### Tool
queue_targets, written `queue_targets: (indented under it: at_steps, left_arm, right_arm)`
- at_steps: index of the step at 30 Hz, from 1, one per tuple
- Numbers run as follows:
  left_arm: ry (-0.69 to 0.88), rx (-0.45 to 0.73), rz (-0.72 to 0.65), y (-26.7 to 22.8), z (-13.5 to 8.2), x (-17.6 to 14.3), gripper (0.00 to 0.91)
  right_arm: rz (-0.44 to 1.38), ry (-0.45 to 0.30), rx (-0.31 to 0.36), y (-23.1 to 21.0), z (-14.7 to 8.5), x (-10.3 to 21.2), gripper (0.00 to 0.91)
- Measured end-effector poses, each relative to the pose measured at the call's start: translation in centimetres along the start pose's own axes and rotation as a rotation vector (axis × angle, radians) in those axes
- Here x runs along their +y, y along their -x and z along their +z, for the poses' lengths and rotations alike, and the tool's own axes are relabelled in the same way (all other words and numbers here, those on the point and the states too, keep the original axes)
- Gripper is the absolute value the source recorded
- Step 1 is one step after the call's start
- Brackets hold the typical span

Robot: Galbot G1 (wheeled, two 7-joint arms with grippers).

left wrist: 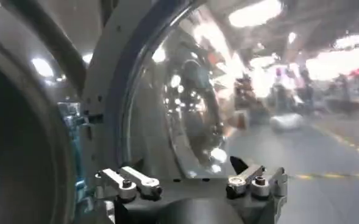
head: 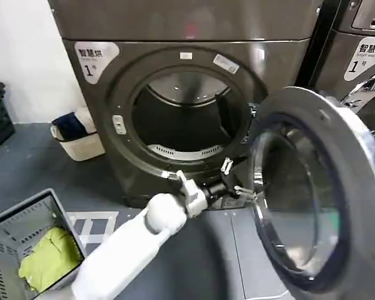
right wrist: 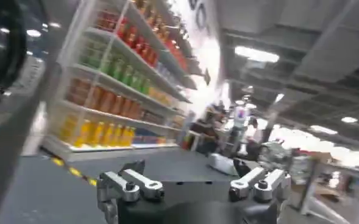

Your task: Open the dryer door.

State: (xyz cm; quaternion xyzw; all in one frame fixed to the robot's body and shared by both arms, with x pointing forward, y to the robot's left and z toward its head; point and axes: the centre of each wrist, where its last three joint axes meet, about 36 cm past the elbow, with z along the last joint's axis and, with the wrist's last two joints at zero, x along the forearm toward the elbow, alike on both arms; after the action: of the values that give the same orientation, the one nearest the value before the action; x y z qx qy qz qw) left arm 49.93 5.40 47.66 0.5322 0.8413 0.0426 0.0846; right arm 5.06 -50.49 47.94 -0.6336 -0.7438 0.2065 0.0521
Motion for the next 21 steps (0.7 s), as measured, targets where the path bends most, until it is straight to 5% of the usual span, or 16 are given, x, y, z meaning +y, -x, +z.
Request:
queue_targets:
  at_steps: [11,21]
  left_arm:
    - [-0.004,-0.005,0.024,4.0,0.4,0.4,0.907]
    - [0.000,-0.005,0.026,6.1,0.3,1.2,0.907]
  right_arm:
    - [0.153,-0.098,-0.065,0.7,0.7,-2.9,0.907]
    - [0.162,-0.098,-0.067,0.8,0.8,-3.2,0.907]
